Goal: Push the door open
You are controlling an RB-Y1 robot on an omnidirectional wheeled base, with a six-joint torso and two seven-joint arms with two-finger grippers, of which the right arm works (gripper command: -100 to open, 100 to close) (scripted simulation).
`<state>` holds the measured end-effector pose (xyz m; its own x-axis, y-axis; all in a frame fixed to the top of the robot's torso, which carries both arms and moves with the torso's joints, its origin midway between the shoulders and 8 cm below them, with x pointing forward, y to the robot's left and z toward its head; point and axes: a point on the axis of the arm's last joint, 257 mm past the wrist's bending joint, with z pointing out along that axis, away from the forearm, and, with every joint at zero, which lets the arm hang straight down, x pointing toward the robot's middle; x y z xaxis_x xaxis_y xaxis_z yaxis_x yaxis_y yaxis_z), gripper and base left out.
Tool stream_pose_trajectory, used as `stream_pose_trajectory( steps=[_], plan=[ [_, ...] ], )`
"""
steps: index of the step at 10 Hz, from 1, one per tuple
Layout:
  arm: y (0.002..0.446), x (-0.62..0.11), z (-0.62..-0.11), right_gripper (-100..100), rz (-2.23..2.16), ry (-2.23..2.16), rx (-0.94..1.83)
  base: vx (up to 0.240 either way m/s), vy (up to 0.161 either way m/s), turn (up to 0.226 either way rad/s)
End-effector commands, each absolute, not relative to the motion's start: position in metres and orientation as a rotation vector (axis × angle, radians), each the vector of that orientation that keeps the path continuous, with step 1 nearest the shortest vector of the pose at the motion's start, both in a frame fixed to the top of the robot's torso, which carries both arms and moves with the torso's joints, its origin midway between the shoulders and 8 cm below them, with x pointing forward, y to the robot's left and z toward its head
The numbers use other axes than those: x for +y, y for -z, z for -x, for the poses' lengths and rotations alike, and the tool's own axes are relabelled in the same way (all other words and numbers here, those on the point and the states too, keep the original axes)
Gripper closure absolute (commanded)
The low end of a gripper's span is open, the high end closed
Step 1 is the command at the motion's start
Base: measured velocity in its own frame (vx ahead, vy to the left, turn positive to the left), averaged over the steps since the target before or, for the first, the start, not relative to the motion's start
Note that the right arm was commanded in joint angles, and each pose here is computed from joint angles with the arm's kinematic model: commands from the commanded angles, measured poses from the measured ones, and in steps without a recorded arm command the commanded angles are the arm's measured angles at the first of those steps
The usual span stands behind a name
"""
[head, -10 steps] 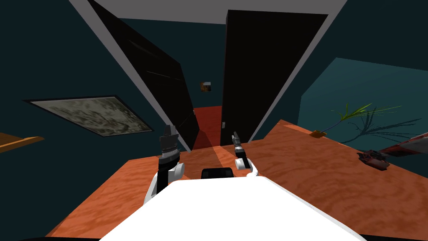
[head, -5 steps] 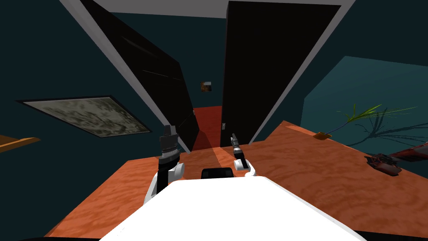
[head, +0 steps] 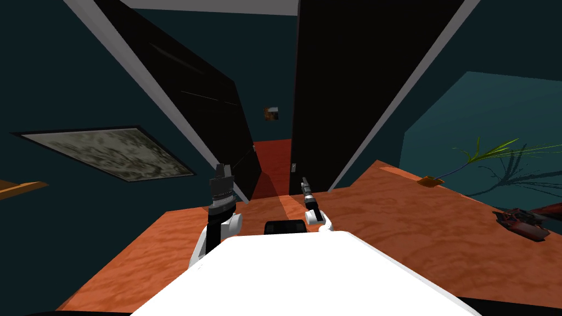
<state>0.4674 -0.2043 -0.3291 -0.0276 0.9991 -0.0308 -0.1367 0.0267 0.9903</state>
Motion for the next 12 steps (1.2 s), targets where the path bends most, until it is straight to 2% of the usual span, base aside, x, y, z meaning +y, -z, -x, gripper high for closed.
stream_pose_trajectory(
  steps=[1, 10, 12],
  plan=[
    [0.340, -0.200, -0.466, -100, -1.092, -1.267, 1.161, 0.092, -0.036, 0.021],
    [0.388, -0.173, -0.460, -100, -1.174, -1.251, 1.244, 0.095, -0.032, 0.018],
    [0.388, -0.192, -0.461, -100, -1.150, -1.225, 1.251, 0.079, 0.000, 0.017]
  ],
)
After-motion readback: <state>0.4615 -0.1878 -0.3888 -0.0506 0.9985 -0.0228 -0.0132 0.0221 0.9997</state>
